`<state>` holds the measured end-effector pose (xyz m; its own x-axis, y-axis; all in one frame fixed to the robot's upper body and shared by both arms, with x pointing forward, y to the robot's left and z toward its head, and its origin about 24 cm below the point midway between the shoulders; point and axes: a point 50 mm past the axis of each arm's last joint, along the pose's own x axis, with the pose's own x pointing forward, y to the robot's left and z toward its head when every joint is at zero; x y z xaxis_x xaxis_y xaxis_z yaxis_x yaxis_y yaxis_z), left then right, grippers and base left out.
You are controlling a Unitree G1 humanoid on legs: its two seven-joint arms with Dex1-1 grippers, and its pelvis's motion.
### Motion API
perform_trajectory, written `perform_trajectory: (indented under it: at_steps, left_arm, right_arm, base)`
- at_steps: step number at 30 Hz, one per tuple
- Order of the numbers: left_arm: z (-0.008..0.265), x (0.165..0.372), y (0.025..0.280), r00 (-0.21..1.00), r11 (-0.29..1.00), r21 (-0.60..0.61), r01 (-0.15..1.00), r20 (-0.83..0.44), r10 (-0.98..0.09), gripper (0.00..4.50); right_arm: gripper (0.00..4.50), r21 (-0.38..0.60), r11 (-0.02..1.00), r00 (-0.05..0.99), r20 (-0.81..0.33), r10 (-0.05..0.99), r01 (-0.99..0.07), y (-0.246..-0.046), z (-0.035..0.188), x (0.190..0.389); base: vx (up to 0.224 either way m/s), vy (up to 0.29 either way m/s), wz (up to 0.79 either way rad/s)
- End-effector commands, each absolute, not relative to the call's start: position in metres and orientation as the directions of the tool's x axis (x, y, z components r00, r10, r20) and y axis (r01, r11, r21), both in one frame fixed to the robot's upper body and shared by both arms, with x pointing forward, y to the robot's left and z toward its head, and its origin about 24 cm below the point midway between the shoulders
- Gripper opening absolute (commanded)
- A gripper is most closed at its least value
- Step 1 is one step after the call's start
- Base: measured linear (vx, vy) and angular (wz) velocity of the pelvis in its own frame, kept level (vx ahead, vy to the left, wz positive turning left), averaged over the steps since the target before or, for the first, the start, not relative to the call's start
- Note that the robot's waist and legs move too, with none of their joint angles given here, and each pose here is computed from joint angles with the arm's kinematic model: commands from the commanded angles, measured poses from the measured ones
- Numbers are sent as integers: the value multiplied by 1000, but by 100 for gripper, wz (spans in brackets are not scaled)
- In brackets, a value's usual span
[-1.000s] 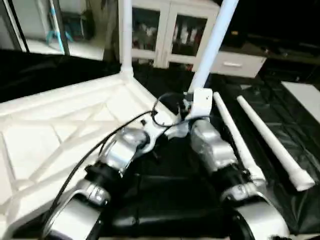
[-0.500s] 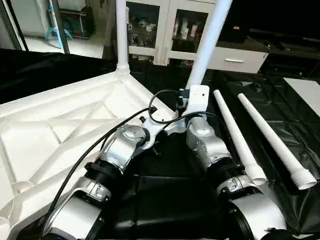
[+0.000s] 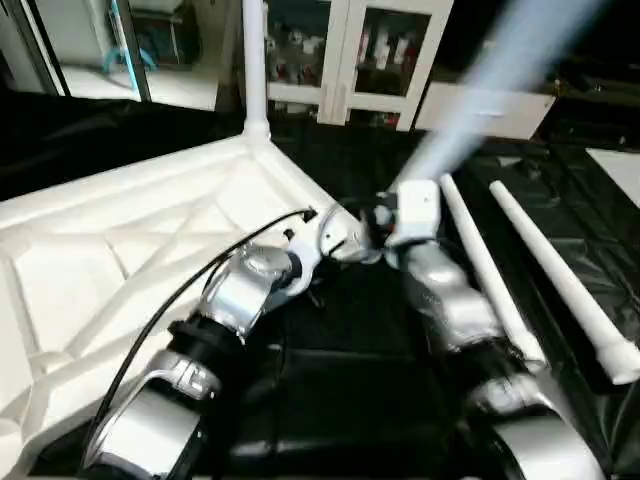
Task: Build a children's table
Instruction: Pick table leg
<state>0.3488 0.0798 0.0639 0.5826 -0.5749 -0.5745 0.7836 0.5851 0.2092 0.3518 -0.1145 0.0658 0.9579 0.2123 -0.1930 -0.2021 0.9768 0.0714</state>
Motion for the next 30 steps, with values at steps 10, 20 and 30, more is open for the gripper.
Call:
perform_trajectory:
  at_steps: [10,20,30]
  left_arm:
    - [64,353,96,592,586,233,776,-590,-549,0]
    - [63,351,95,582,572,232,787,-586,-564,0]
    - [54,324,91,350,223,280,934,-583,-733,0]
  right_arm:
    - [427,144,918,907,-157,390,-370,-145,80,333]
    - [342,150,913,901,-164,402,-380,-147,79,328]
    - [258,131,891,876,-170,452,-434,-132,74,310]
  base:
    - [0,0,0]
    - [0,0,0]
    - [0,0,0]
